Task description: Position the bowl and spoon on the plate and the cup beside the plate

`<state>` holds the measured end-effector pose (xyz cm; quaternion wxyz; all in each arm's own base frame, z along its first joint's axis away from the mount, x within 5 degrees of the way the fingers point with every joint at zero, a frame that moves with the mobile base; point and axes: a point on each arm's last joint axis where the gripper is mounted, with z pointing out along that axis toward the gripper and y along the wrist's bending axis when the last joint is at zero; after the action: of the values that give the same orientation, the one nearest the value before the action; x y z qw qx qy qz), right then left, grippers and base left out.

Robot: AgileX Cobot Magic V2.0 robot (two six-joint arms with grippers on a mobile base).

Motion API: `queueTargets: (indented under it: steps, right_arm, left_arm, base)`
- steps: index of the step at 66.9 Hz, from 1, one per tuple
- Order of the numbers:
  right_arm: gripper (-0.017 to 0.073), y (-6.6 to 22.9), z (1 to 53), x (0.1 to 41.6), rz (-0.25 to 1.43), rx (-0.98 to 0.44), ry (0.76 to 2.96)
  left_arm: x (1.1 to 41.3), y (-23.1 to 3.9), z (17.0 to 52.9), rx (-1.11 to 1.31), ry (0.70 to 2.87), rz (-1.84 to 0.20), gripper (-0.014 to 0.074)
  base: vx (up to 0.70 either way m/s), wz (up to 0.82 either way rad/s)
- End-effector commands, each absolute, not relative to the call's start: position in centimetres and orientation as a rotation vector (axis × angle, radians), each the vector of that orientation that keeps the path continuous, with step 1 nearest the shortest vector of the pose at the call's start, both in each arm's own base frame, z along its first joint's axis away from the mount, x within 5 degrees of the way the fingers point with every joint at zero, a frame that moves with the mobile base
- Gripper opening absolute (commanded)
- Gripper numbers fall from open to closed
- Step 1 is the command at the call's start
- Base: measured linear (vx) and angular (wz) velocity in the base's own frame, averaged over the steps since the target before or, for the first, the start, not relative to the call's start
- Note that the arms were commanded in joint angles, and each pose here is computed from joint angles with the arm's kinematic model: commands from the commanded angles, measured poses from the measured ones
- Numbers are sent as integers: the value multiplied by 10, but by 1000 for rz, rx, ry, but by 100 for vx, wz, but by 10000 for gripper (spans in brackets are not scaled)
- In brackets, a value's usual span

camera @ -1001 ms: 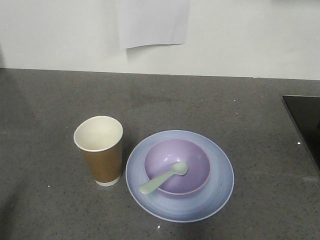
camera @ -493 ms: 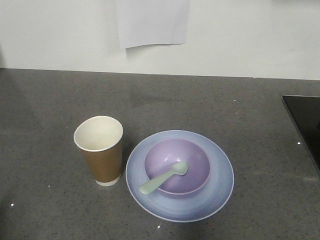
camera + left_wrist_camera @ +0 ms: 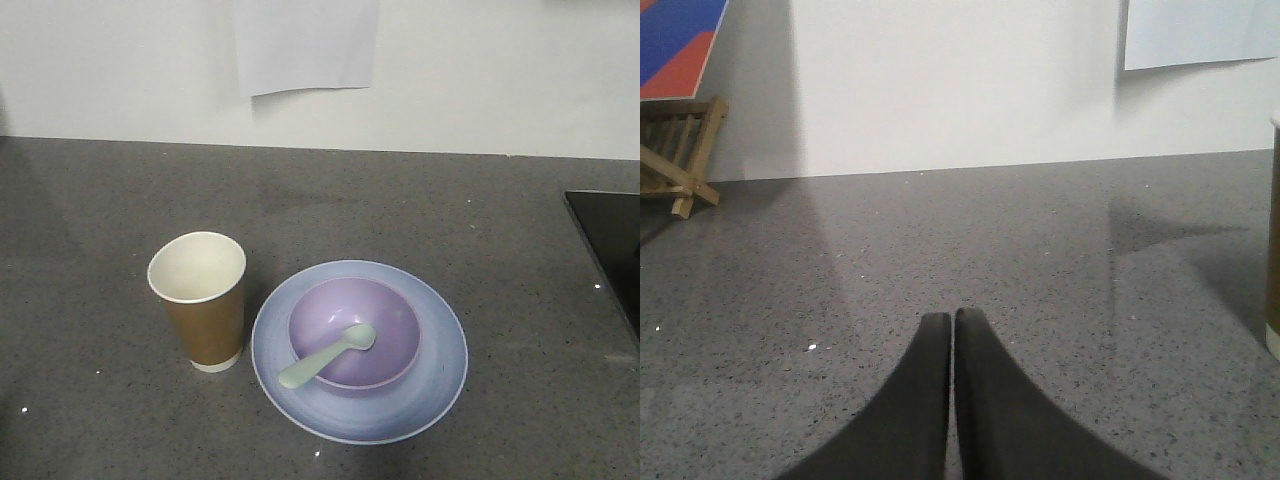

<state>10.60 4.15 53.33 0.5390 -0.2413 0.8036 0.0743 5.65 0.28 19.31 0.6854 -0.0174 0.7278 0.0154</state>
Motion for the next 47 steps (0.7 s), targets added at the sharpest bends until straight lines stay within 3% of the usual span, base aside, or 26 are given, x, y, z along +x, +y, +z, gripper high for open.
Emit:
queueTargets:
  steps: [1, 47]
  right_arm:
    - [-3, 41, 545, 105, 175, -541, 1824]
    - [-3, 40, 544, 111, 144, -536, 1826]
  left_arm:
    - [55, 3, 202, -43, 1544, 28, -8]
    - [55, 3, 202, -43, 1544, 28, -8]
  base:
    - [0, 0]
    - [0, 0]
